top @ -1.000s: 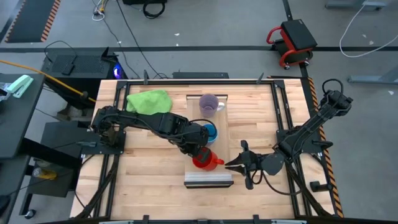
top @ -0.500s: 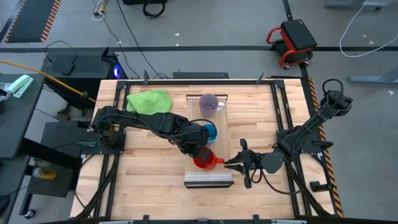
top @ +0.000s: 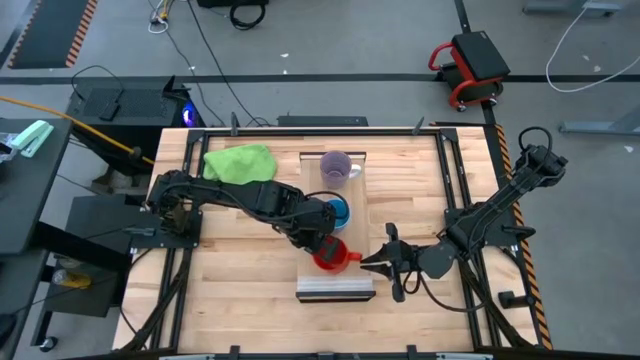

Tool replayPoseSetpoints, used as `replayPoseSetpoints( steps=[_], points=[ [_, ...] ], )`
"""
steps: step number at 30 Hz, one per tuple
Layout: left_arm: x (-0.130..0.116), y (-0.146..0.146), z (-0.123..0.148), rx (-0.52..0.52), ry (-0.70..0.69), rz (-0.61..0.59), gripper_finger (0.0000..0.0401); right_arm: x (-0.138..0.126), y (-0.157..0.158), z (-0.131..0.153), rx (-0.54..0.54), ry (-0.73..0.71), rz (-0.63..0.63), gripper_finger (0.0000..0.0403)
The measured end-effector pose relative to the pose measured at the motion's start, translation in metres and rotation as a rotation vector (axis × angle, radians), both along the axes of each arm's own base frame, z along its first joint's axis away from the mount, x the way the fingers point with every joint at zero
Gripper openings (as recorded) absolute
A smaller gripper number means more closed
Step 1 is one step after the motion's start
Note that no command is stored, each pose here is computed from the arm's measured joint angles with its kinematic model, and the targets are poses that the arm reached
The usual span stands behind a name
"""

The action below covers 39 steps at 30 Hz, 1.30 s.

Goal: Stack small to large cups/mugs on shelf
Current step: Put the orange mug on the shelf

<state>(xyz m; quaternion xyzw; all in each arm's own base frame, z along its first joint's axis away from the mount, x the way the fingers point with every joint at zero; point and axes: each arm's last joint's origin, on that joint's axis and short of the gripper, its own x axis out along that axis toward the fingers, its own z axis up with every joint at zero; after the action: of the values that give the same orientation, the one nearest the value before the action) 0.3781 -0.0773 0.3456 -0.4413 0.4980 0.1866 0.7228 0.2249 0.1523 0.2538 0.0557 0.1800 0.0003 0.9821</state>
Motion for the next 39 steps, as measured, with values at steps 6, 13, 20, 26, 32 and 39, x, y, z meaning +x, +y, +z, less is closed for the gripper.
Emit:
replayPoseSetpoints(
  steps=[6, 13, 20, 26, 32, 39],
  points=[
    [0.0028, -0.0009, 0.0016, -0.016, -0.032, -0.009, 0.0083, -0.0002, -0.0001, -0.0004, -0.003, 0.004, 0.0, 0.0054],
    [0.0034, -0.0012, 0.002, -0.022, -0.039, -0.013, 0.0098, -0.0003, -0.0001, -0.0005, -0.003, 0.005, 0.0, 0.0054],
    [0.0035, -0.0013, 0.0021, -0.021, -0.041, -0.018, 0.0101, -0.0003, -0.0001, -0.0006, -0.004, 0.006, 0.0, 0.0054],
    [0.0034, -0.0014, 0.006, -0.026, -0.071, -0.019, 0.0103, -0.0003, -0.0001, -0.0007, -0.005, 0.007, 0.0, 0.0054],
    [0.0023, -0.0012, 0.0091, -0.029, -0.085, -0.019, 0.0105, -0.0005, -0.0002, -0.0012, -0.007, 0.011, 0.0, 0.0054],
    [0.002, -0.0005, 0.0088, -0.024, -0.083, -0.029, 0.0107, -0.0006, -0.0001, -0.0012, -0.004, 0.012, 0.0, 0.0054]
  ],
)
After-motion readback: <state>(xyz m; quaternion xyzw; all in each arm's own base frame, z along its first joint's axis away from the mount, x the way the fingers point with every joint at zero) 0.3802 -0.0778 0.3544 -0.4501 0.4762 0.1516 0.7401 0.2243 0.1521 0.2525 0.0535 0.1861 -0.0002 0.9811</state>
